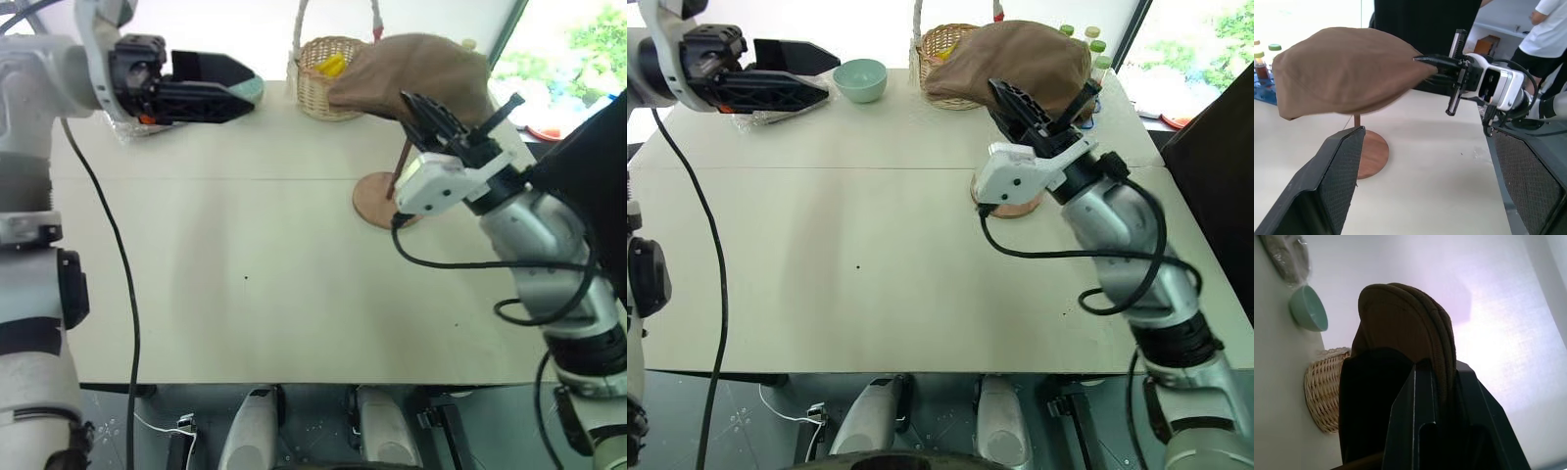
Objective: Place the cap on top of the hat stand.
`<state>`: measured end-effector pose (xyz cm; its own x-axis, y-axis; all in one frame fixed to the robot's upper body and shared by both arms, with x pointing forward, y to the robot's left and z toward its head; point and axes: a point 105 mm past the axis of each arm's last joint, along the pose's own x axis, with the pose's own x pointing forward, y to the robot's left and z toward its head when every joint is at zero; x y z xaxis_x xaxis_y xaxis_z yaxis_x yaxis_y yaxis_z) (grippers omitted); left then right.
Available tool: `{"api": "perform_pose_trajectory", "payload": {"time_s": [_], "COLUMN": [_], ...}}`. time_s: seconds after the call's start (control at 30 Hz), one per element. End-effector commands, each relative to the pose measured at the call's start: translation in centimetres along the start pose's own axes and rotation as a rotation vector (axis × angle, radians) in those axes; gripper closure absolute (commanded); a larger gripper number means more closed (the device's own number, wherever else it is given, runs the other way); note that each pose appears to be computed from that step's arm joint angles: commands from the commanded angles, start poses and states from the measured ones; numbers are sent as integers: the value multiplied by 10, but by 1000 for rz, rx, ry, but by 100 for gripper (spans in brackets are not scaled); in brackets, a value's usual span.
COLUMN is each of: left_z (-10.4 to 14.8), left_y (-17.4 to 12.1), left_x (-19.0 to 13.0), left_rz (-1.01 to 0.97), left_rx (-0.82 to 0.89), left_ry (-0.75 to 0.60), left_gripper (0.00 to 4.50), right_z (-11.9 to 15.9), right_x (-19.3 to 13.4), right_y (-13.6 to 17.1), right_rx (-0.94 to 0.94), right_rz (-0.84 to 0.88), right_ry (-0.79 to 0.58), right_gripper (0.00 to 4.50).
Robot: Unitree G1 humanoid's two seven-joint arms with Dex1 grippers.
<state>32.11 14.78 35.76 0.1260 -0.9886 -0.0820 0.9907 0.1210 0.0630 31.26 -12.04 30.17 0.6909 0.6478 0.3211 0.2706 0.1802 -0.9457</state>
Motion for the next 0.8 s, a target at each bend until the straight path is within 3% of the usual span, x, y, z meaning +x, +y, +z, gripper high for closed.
{"api": "perform_pose_trajectory", "payload": {"time_s": [0.03, 0.27, 0.6, 0.7, 0.8], "left_z": [19, 24, 31, 27, 24], "left_y": [-9, -10, -6, -4, -3], "left_x": [-10, -16, -27, -26, -26], "left_rz": [12, 44, 115, 120, 123], "left_rx": [53, 61, 67, 64, 64], "left_ry": [-41, -47, -85, -63, -47], "left_gripper": [19, 19, 19, 19, 19], "right_z": [-14, -31, -25, -30, -33], "right_x": [-2, -15, -33, -35, -36], "right_y": [-21, -22, 3, 6, 7], "right_rx": [-27, 82, 190, 247, 264], "right_rz": [-24, 11, -13, -17, -13], "right_ry": [-85, -167, -99, -45, -9], "right_gripper": [439, 439, 439, 326, 172]}}
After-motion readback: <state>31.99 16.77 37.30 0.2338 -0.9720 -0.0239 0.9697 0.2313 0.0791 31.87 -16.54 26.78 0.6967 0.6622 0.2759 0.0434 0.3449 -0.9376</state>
